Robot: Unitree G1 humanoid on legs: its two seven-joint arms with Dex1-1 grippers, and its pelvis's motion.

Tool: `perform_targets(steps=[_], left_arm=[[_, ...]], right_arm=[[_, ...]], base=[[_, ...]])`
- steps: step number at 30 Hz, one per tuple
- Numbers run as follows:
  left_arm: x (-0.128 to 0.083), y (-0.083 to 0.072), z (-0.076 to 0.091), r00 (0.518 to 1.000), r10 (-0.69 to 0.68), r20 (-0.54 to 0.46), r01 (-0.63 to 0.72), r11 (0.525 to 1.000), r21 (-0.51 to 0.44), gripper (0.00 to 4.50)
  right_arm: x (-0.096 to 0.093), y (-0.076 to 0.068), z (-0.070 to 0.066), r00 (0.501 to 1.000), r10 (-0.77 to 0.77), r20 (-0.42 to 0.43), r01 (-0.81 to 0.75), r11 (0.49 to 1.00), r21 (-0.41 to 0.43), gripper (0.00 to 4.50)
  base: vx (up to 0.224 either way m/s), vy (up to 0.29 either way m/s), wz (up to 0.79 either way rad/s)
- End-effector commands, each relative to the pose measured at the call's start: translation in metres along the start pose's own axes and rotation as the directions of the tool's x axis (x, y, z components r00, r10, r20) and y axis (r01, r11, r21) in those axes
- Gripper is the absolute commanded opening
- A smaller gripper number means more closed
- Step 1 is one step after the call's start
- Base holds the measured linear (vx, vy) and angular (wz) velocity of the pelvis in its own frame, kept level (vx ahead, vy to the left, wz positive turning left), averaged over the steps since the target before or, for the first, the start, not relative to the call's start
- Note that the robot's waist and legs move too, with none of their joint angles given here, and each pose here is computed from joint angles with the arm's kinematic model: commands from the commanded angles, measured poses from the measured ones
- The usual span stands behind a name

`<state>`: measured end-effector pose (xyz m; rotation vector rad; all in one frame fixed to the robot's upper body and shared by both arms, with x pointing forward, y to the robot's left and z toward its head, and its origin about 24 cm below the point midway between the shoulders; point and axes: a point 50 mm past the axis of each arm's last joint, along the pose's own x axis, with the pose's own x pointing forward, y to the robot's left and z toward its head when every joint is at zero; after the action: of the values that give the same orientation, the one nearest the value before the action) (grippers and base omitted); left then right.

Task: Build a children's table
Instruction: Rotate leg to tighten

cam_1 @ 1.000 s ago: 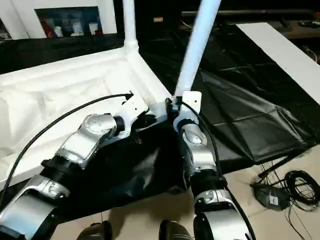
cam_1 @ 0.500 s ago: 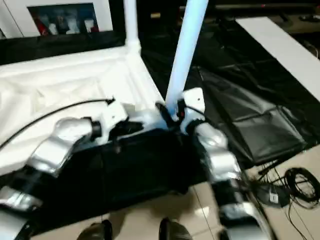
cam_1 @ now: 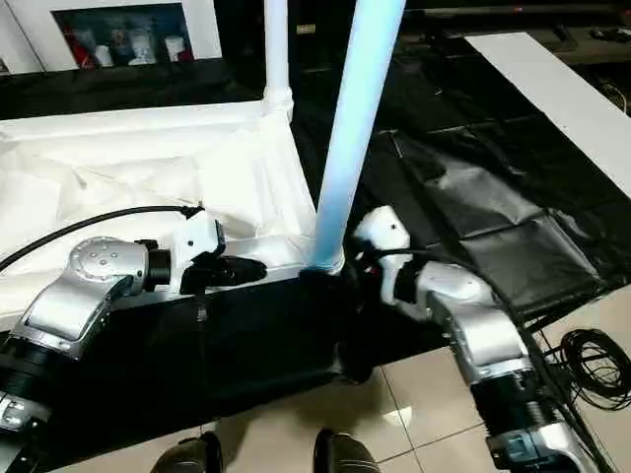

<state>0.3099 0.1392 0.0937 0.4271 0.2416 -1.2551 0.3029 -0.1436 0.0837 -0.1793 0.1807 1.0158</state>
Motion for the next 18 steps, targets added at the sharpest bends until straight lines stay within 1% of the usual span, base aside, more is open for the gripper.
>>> perform_targets(steps=[1, 5, 6, 9, 12, 14, 16, 18], left_arm=[[0.0047, -0.009, -0.0009, 0.998, -0.068, 0.011, 0.068, 0.998, -0.007, 0.0], [0.0037, -0.0101, -0.0007, 0.997, -0.08, 0.013, 0.08, 0.997, -0.008, 0.0], [0.0033, -0.0106, -0.0008, 0.996, -0.086, 0.012, 0.086, 0.996, -0.009, 0.0], [0.0025, -0.0113, -0.0012, 0.995, -0.096, 0.008, 0.096, 0.995, -0.009, 0.0], [0.0018, -0.0117, -0.0016, 0.995, -0.103, 0.003, 0.103, 0.995, -0.01, 0.0], [0.0014, -0.0119, -0.0017, 0.994, -0.106, 0.001, 0.106, 0.994, -0.011, 0.0], [0.0012, -0.0122, -0.0019, 0.994, -0.109, -0.001, 0.109, 0.994, -0.011, 0.0], [0.001, -0.0123, -0.002, 0.994, -0.111, -0.002, 0.111, 0.994, -0.011, 0.0]], right_arm=[[0.0035, 0.0022, 0.0012, 0.999, 0.03, -0.011, -0.03, 0.999, -0.021, 4.45], [0.005, 0.0017, 0.0021, 0.999, 0.043, -0.002, -0.043, 0.999, -0.014, 4.45], [0.0052, 0.0013, 0.0024, 0.999, 0.046, -0.001, -0.046, 0.999, -0.012, 4.19], [0.0061, -0.0001, 0.0027, 0.999, 0.047, 0.005, -0.047, 0.999, -0.005, 4.08], [0.0061, -0.0013, 0.003, 0.999, 0.051, 0.01, -0.051, 0.999, 0.001, 3.72], [0.0052, -0.0016, 0.0025, 0.998, 0.055, 0.007, -0.055, 0.999, 0.001, 3.67], [0.0043, -0.0019, 0.0014, 0.998, 0.058, 0.003, -0.058, 0.998, 0.001, 3.38], [0.0038, -0.0022, 0.0002, 0.998, 0.06, -0.003, -0.06, 0.998, 0.0, 3.25]], base=[[0.0, 0.0, 0.0], [0.0, 0.0, 0.0], [0.0, 0.0, 0.0], [0.0, 0.0, 0.0], [0.0, 0.0, 0.0], [0.0, 0.0, 0.0], [0.0, 0.0, 0.0], [0.0, 0.0, 0.0]])
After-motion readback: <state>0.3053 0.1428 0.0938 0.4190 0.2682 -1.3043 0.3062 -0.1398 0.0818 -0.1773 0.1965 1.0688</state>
